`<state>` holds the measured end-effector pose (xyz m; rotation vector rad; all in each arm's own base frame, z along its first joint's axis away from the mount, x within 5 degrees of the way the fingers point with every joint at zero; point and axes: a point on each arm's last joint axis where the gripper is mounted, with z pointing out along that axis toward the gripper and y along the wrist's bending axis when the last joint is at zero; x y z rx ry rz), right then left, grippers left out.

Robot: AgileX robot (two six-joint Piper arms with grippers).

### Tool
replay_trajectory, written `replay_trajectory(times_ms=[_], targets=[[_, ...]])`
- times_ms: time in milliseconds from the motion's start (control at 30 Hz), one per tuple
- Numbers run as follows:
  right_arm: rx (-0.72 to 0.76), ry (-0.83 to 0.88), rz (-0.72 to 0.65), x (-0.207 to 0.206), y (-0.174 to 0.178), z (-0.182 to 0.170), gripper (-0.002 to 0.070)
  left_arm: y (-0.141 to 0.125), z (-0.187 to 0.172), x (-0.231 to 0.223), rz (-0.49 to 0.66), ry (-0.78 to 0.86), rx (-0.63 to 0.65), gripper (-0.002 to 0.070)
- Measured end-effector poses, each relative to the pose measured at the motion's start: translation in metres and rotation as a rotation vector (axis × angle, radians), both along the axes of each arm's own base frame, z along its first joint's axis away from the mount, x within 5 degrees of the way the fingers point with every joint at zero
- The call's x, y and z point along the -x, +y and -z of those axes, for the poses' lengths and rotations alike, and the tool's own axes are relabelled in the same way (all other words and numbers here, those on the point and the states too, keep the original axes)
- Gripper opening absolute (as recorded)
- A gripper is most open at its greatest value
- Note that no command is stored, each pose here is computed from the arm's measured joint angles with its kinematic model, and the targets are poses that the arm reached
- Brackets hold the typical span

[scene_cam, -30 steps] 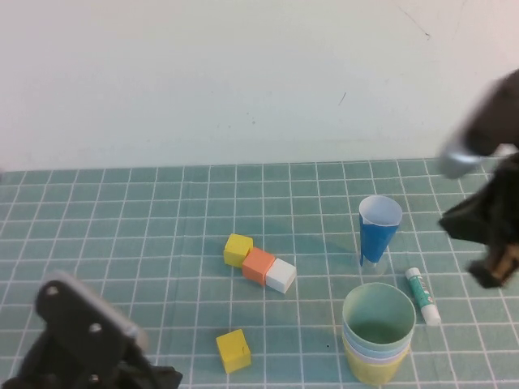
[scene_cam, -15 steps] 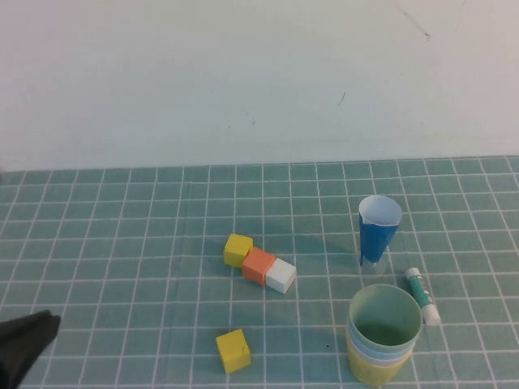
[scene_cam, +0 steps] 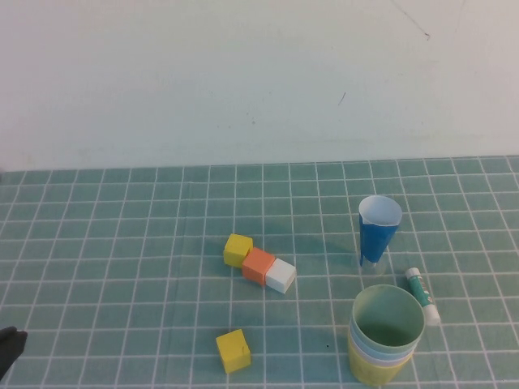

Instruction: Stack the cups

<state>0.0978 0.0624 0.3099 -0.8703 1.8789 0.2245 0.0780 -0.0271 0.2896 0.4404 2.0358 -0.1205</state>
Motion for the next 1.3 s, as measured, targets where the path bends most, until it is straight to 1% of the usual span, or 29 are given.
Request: replay_trajectory(times_ms=[600,800,900,1000,1100,1200,1300], targets=[[0.007,-0.004,-0.003,0.0,0.0,0.0,-0.0001,0.0,0.0,0.0,0.0,-0.001,0.001,-0.0002],[0.068,-0.004,-0.017,0.001,-0.002,0.003,-0.0001,0.0,0.0,0.0,0.0,-0.001,0.001,-0.0002],[0.072,0.006,-0.033,0.0,0.0,0.007,-0.0001,0.0,0.0,0.0,0.0,-0.001,0.001,-0.0002],[0.065,-0.037,-0.019,-0.001,-0.002,0.016,-0.0001,0.0,0.0,0.0,-0.001,-0.001,0.002,-0.0002],[0.023,-0.159,0.04,0.003,-0.009,0.026,-0.0001,0.0,0.0,0.0,-0.001,-0.001,0.002,-0.0002],[-0.032,-0.236,0.15,0.013,-0.024,0.037,-0.0001,0.0,0.0,0.0,-0.001,-0.001,0.002,-0.0002],[-0.051,-0.292,0.3,0.026,-0.041,0.049,-0.0001,0.0,0.0,0.0,-0.001,-0.001,0.002,-0.0002]])
